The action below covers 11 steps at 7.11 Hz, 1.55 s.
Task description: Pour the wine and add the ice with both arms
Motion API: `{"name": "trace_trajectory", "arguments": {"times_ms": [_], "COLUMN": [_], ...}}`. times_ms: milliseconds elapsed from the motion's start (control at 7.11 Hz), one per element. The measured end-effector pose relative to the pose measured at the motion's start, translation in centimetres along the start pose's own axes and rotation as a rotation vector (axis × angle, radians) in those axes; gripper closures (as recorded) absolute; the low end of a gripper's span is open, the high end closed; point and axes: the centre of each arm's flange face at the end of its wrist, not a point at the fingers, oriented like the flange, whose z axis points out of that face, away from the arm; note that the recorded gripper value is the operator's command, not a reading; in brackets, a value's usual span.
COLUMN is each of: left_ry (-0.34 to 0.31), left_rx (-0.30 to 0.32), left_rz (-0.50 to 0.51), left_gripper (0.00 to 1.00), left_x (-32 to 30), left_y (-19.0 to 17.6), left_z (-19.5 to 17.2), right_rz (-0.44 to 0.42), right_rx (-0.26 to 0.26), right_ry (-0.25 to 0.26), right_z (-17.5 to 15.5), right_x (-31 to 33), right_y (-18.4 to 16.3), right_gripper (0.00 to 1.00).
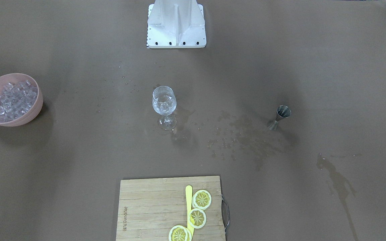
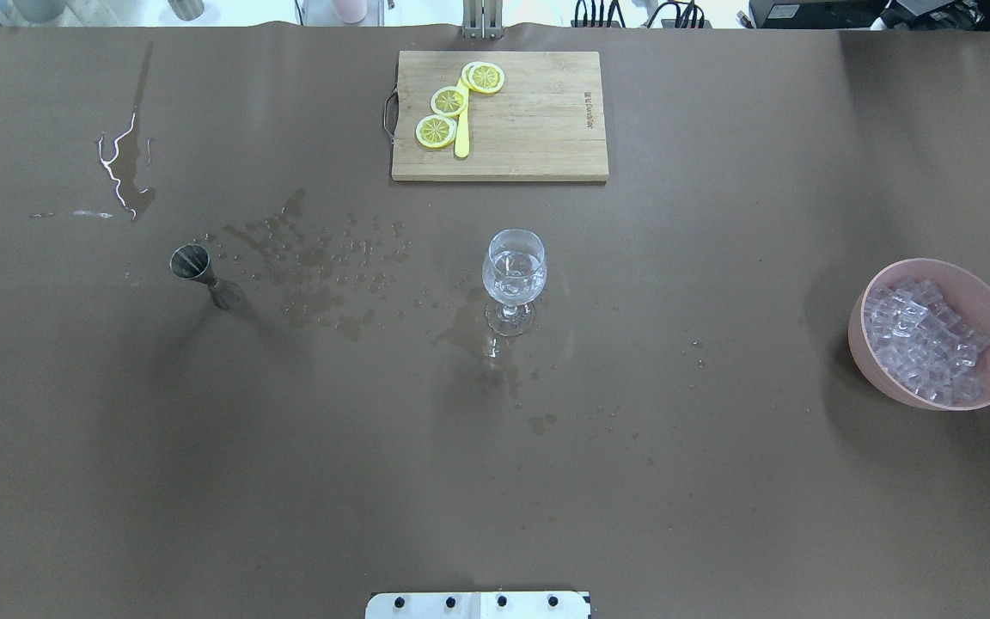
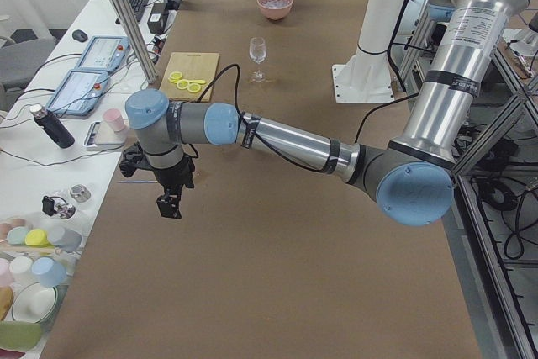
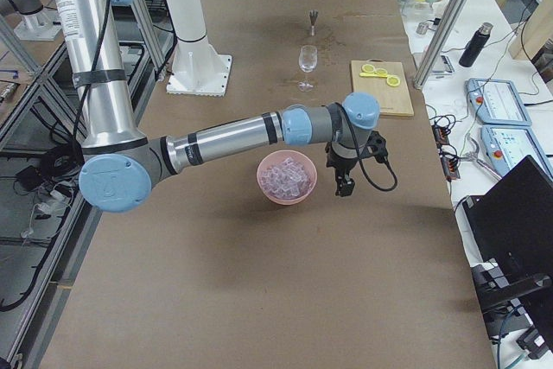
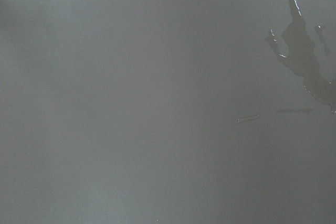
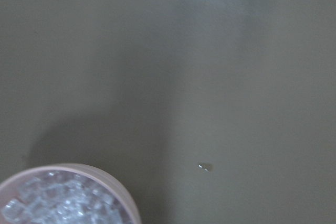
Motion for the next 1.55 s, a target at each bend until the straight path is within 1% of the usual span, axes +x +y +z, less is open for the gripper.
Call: {"name": "trace_trajectory", "arguments": {"times_ms": [141,281,562,703,1125,1547], "left_ry": [0.002,0.004,0.009,0.011,0.003,0.001], "left_rx": [-0.004,-0.009,-0.026,-0.033,0.002,0.009], "left_rz": [0.002,-0.005,-0.023,-0.029,-0.007,-0.005], "left_gripper": [0.01,0.01,0.01,0.01,0.01,0.01], "left_x": [-1.9,-3.1,-4.3,-5.0,-8.2,-8.5], "left_y": [1.4,2.5,3.7,4.2,7.6,9.1], "left_z": [0.6,1.1,2.2,3.1,7.8,8.5], "right_rz": [0.02,0.042,0.071,0.082,0.136,0.162], "right_rx": [-0.024,-0.035,-0.029,-0.023,0.001,0.008], "right_ry": [0.003,0.016,0.046,0.048,0.036,0.019], "right_z": [1.0,1.4,0.4,0.0,-1.2,-1.2], "right_x": [4.2,6.6,8.5,8.9,10.9,11.6], "right_y": [2.2,4.0,5.2,5.4,7.4,8.6], "right_gripper": [0.0,0.0,0.0,0.0,0.0,0.0]}}
